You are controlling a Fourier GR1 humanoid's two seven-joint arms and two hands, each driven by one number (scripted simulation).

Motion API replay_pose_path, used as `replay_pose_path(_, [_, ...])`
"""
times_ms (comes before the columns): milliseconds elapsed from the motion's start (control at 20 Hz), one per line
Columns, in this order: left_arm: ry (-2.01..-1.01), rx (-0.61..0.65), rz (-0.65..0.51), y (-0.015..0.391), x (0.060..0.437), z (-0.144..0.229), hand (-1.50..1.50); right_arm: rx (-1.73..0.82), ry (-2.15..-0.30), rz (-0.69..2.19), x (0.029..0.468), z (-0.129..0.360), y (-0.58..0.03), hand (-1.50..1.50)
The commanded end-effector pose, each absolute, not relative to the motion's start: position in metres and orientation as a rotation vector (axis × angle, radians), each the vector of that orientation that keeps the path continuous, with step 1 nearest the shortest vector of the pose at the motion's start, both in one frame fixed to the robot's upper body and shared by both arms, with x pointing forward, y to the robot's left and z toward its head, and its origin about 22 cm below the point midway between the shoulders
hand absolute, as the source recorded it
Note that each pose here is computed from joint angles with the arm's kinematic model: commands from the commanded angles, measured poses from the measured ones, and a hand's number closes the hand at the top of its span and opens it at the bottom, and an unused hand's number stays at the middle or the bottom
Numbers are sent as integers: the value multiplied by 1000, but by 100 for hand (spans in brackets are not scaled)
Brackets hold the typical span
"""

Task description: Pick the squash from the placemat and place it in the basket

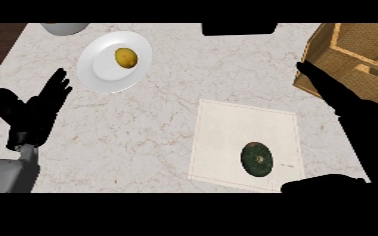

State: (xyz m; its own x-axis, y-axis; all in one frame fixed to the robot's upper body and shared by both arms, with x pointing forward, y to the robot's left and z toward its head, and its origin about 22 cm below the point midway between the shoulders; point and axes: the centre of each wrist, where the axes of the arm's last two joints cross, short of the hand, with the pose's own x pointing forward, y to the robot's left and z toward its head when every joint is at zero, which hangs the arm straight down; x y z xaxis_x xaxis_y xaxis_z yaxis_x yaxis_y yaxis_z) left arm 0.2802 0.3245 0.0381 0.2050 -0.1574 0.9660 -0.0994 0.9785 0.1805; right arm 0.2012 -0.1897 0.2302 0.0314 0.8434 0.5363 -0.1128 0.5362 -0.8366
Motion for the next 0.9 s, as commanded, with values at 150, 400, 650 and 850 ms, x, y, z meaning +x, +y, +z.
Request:
replay_pose_path(150, [-1382,213,-59,330,272,32,0,-786,-1242,730,134,239,-214,-150])
replay_pose_path(400, [-1377,213,-73,328,288,55,0,-737,-1260,709,123,226,-205,-150])
replay_pose_path(650, [-1371,216,-53,319,289,39,0,-781,-1288,709,139,194,-218,-150])
replay_pose_path(850, [-1378,194,-64,309,272,18,0,-803,-1333,688,161,175,-220,-150])
